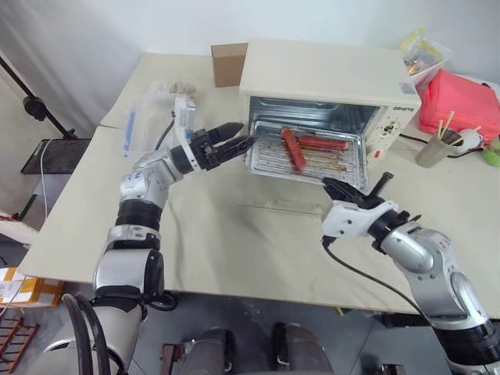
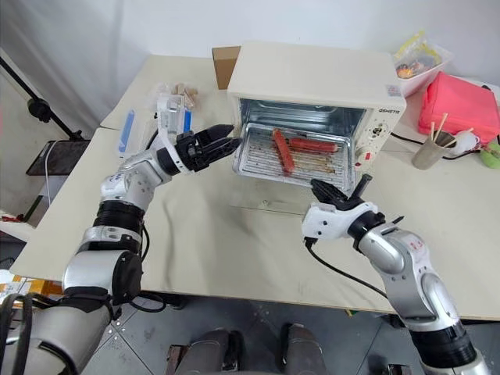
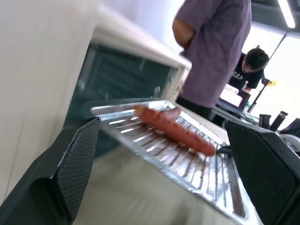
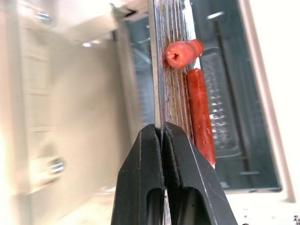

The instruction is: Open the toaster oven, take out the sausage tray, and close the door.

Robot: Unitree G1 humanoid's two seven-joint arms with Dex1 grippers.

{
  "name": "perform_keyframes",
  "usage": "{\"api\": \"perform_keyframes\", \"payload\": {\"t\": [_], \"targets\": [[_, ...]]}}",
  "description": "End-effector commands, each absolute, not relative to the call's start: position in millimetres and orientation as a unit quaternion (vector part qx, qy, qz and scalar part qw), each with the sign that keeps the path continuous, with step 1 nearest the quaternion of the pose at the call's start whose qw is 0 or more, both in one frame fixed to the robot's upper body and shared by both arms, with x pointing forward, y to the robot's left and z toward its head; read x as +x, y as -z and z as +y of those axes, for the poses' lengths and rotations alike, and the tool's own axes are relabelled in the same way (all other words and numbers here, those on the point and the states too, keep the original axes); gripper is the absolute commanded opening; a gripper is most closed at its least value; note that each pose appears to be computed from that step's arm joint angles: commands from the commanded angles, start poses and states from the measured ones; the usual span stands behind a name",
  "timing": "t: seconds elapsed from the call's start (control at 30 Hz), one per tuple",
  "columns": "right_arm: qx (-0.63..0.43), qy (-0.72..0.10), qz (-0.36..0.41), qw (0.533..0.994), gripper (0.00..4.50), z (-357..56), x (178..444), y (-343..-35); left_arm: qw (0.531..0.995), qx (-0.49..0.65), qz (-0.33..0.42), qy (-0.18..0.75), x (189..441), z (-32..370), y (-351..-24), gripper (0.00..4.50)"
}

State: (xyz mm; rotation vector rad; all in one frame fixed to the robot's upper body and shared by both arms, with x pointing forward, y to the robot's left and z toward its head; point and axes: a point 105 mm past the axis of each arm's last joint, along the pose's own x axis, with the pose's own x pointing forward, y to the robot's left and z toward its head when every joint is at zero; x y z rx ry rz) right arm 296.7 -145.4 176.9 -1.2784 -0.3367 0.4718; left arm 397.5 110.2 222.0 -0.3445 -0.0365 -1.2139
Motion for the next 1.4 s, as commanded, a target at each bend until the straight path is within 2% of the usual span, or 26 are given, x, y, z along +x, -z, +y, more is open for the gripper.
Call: {"api": "perform_keyframes", "payload": {"t": [0.03,0.13,0.27,0.33,0.47,0.57,1.0,1.1,1.17,1.3,1.4], "targets": [[-0.599,-0.213,-0.186,0.749,0.04,-141,284,-194,0.784,-0.222,0.031,0.578,385,120,-231,4.5],[-0.6,-0.222,-0.187,0.745,0.04,-138,281,-192,0.776,-0.262,0.104,0.564,378,122,-223,4.5],[-0.599,-0.241,-0.199,0.737,0.04,-130,283,-193,0.716,-0.333,0.221,0.572,353,112,-211,4.5],[-0.599,-0.256,-0.206,0.73,0.04,-124,284,-192,0.694,-0.367,0.236,0.572,349,103,-213,4.5],[-0.597,-0.269,-0.215,0.724,0.04,-119,286,-193,0.692,-0.382,0.24,0.564,349,95,-215,4.5],[-0.597,-0.271,-0.221,0.722,0.03,-117,288,-196,0.695,-0.379,0.259,0.553,349,89,-207,3.93],[-0.592,-0.285,-0.218,0.721,0.03,-118,286,-191,0.681,-0.401,0.281,0.545,345,88,-202,0.01],[-0.587,-0.289,-0.216,0.725,0.03,-118,286,-191,0.67,-0.417,0.287,0.543,344,89,-203,0.01],[-0.561,-0.296,-0.21,0.744,0.03,-118,285,-191,0.662,-0.427,0.292,0.542,344,89,-204,0.01],[-0.535,-0.308,-0.194,0.762,1.06,-122,283,-188,0.656,-0.445,0.299,0.532,346,92,-202,0.0],[-0.533,-0.301,-0.19,0.768,2.08,-135,281,-187,0.646,-0.468,0.306,0.521,347,104,-200,0.0]]}}
